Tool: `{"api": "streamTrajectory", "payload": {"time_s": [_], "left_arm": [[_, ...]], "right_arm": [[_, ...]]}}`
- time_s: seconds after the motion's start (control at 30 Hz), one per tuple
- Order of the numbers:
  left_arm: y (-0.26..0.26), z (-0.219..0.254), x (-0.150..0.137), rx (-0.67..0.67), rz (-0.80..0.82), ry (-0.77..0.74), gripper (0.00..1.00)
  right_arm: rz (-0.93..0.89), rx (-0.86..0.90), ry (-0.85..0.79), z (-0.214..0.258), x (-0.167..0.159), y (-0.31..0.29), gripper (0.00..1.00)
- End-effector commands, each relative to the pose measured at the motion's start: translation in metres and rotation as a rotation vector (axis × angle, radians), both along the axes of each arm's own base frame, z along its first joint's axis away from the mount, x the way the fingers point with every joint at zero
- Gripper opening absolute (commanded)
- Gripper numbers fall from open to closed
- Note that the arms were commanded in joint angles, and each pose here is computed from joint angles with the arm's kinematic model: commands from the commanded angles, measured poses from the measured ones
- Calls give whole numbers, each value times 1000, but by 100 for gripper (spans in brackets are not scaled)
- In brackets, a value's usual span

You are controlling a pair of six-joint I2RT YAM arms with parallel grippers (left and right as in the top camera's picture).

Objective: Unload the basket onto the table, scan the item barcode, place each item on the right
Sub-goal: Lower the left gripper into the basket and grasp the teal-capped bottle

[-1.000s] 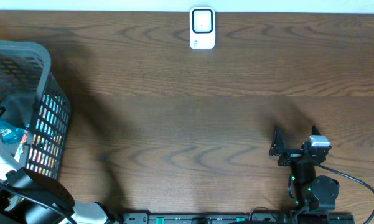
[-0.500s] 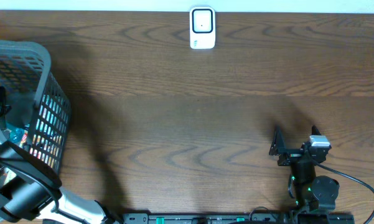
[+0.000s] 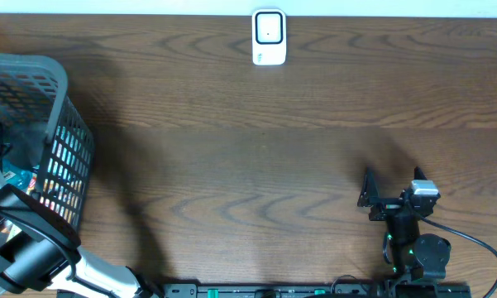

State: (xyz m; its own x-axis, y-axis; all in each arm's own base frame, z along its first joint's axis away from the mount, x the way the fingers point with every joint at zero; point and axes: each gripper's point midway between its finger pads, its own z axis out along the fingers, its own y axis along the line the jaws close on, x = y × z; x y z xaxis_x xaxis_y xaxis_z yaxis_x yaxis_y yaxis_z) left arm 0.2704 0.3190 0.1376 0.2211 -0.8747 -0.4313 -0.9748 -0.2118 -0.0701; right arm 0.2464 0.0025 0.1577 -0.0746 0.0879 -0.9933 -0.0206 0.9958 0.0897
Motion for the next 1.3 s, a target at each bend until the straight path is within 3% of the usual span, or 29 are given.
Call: {"api": "streamTrajectory", "payload": {"time_s": [0.0, 0.27, 0.33, 0.4, 0.57, 0.63, 0.83, 1.03, 1.27], "left_arm": [[4, -8, -7, 9, -1, 48, 89], [5, -20, -6, 14, -1, 42, 89], [5, -21, -6, 12, -1, 44, 85], [5, -21, -6, 12, -1, 44, 76], [4, -21, -8, 7, -19, 58, 36], [4, -21, -7, 5, -42, 69, 28], [2, -22, -10, -7, -86, 101, 22], [-1, -13, -12, 0, -89, 95, 22], [-1, 41, -13, 100, -124, 14, 22]], "right_arm": [[5, -14, 1, -1, 0, 1, 99], [5, -13, 2, -1, 0, 1, 99], [5, -13, 1, -1, 0, 1, 99], [5, -13, 2, -1, 0, 1, 99], [5, -13, 2, -1, 0, 1, 99], [5, -13, 1, -1, 0, 1, 99], [5, -13, 2, -1, 0, 1, 99], [5, -13, 1, -1, 0, 1, 99], [5, -13, 2, -1, 0, 1, 99]]}}
